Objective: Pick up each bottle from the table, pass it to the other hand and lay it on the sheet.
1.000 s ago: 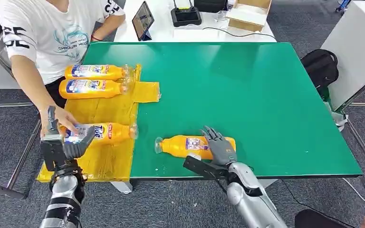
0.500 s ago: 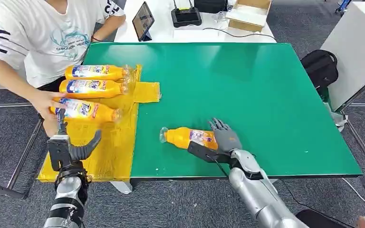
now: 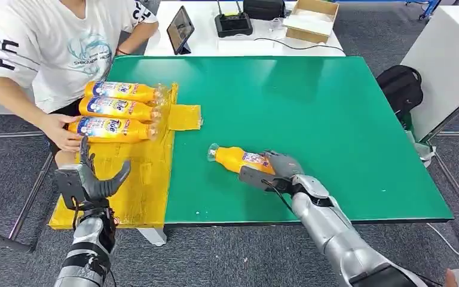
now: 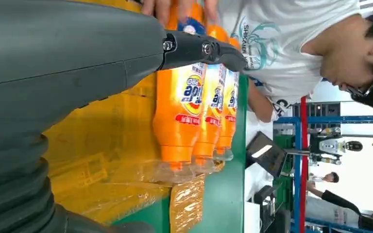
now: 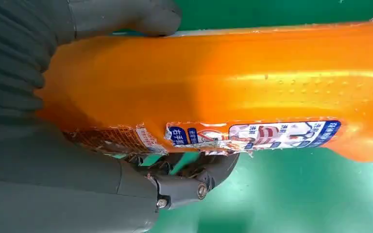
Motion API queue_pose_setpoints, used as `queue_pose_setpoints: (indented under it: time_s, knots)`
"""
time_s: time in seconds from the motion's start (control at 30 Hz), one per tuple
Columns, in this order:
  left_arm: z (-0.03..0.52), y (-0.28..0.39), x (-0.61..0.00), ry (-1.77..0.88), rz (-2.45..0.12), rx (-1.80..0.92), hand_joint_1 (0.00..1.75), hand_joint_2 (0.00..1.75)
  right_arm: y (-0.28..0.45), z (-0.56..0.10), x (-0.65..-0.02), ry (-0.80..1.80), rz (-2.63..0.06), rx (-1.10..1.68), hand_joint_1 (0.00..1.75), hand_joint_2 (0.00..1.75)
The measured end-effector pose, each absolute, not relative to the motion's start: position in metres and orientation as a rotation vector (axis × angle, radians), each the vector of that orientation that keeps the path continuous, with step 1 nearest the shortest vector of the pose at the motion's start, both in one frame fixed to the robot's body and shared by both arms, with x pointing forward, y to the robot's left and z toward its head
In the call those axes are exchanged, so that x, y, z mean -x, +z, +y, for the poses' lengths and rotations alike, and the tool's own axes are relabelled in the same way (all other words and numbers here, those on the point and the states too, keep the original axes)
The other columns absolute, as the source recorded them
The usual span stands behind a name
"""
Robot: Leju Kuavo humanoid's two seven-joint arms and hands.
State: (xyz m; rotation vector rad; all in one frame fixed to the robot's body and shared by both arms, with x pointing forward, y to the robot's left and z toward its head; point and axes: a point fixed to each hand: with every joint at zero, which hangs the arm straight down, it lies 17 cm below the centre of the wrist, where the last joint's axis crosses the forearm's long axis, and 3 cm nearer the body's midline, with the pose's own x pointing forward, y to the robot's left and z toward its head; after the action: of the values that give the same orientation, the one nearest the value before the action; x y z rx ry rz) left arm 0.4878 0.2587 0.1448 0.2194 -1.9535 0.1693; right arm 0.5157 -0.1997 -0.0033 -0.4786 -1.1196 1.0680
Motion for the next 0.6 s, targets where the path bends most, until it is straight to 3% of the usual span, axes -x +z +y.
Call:
queue_pose_setpoints:
  time_s: [0.3, 0.6]
  knots:
    - [0.257, 0.137, -0.489, 0.166, -1.931, -0.214, 0.0, 1.75, 0.002, -0.19, -0.517, 1.035, -1.173, 0.411, 1.75, 1.75]
    - [0.243, 0.127, -0.483, 0.156, -1.897, -0.157, 0.0, 1.75, 0.078, -0.156, -0.495, 0.647, -1.667, 0.308, 1.75, 1.75]
